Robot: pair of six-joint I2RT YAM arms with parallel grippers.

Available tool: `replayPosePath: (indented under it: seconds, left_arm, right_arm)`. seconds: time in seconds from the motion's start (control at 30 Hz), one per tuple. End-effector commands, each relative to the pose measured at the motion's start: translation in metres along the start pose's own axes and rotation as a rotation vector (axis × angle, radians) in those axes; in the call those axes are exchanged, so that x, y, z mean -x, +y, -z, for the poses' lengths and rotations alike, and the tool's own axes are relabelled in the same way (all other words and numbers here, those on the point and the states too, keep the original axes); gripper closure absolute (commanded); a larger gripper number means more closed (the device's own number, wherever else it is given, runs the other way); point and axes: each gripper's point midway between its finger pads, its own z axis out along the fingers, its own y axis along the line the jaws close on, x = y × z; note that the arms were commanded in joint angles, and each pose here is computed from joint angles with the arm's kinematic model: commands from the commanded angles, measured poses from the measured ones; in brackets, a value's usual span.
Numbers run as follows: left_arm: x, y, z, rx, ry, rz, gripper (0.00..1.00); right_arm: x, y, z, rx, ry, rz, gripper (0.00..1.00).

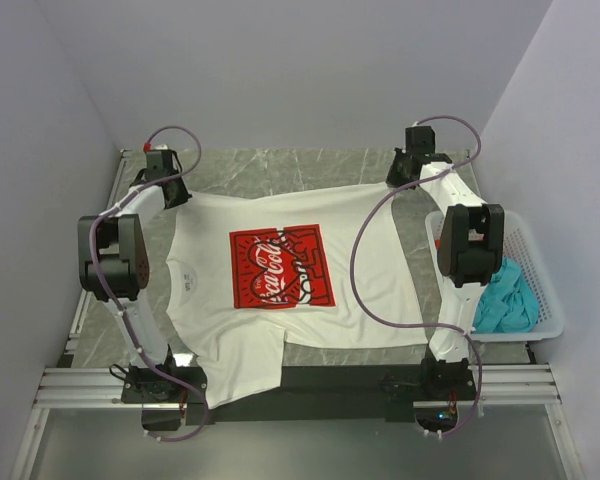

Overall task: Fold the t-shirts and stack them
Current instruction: Fold the tshirt

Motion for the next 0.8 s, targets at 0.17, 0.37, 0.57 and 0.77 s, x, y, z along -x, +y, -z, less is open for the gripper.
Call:
replayPosePath:
  seconds: [0.17,0.37,0.57,0.77]
  left_arm:
    - [0.032,0.003,0.024,-0.024,-0.100,0.040,0.99]
    - [0.032,0.001,0.042,-0.047,-0.108,0.048,0.99]
    - [0.022,0.003,0.064,-0.056,-0.097,0.075,0.99]
    - [0.011,0.008,0.091,-0.060,-0.105,0.110,0.99]
  right_arm:
    - [0.024,-0.006,0.012,-0.002,-0.078,-0.018,1.00]
    - [0.029,-0.004,0.028,0.008,-0.104,-0.027,1.00]
    - [0.021,-0.004,0.041,0.019,-0.112,-0.048,1.00]
    - [0.003,-0.007,0.055,0.032,-0.109,-0.087,1.00]
